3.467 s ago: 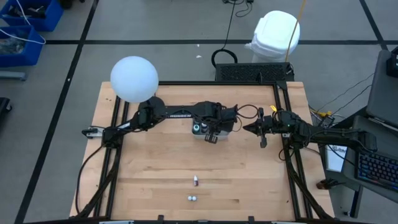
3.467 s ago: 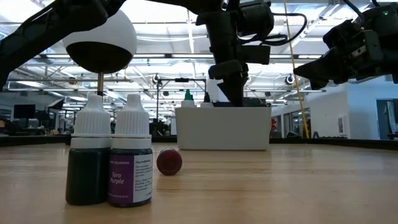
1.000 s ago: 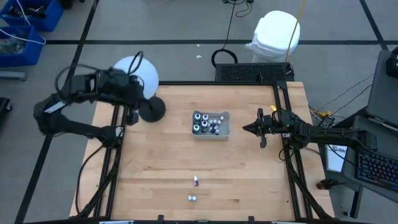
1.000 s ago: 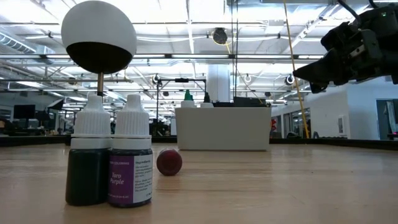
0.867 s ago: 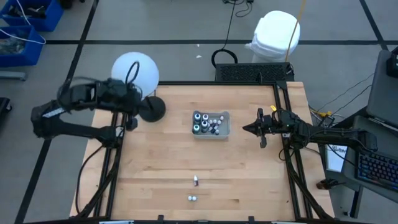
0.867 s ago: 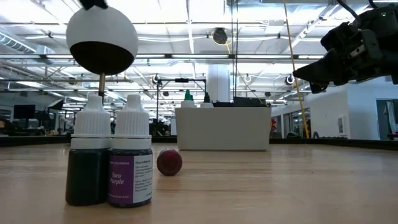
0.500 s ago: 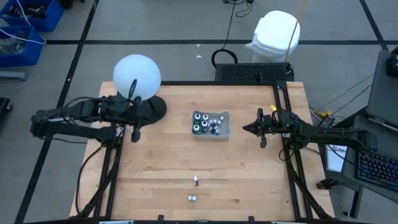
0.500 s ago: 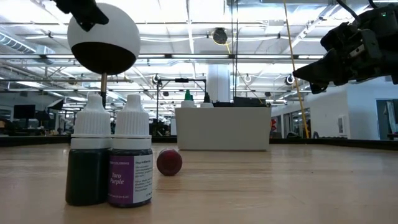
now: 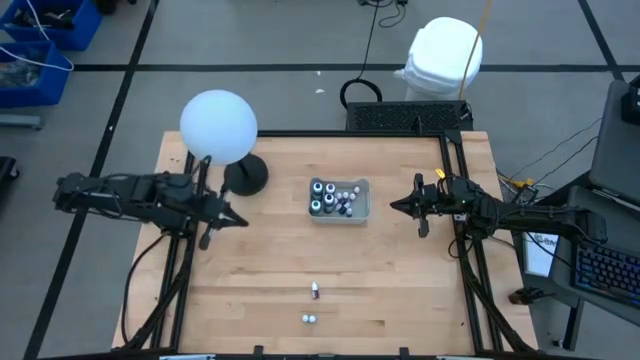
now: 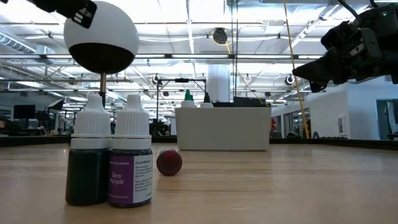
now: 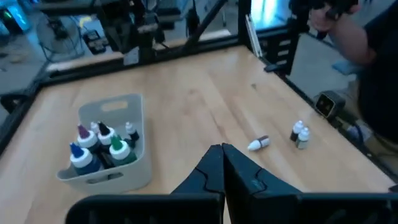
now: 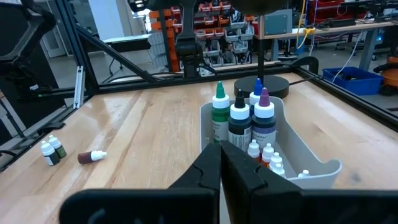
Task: Pick & Place food coloring
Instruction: Put the small blue food coloring bottle into the gray bin
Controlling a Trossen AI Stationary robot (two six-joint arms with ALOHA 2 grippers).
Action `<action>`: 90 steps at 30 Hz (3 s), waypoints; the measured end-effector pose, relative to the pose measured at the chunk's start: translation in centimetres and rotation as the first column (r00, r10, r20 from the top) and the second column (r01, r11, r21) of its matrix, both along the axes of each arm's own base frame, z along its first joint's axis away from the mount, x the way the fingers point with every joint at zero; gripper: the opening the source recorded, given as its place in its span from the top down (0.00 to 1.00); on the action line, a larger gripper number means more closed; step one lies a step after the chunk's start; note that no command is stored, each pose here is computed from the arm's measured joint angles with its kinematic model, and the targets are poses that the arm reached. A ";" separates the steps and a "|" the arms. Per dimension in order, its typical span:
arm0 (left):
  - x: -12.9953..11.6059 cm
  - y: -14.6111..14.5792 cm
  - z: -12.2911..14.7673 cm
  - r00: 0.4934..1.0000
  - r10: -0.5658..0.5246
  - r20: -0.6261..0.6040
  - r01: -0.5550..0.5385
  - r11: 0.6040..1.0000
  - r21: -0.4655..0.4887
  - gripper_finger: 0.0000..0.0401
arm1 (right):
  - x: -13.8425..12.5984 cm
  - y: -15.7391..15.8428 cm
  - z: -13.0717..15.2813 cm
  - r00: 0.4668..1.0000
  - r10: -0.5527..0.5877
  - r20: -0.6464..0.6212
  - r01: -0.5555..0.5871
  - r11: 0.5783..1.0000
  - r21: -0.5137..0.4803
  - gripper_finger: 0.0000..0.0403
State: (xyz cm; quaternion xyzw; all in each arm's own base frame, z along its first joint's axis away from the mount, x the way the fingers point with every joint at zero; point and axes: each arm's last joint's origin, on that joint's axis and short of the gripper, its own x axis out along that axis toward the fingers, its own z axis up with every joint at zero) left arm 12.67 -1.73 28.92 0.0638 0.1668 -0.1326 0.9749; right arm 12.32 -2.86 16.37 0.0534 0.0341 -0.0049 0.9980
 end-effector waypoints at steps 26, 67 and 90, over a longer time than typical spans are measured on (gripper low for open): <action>0.5 0.5 -9.6 0.974 0.213 0.078 -0.215 0.977 0.011 1.00 | 0.1 0.0 0.4 0.999 0.003 0.042 -0.003 1.000 -0.013 1.00; -0.1 0.4 -14.2 0.983 0.114 0.143 -0.138 0.976 0.168 0.99 | 0.0 0.0 -0.2 1.000 0.001 -0.024 -0.002 1.000 -0.015 1.00; 0.0 0.5 -13.9 0.974 0.154 0.164 -0.169 0.982 0.084 0.91 | 4.2 4.2 3.6 0.993 0.114 -0.025 -0.116 0.990 -0.085 1.00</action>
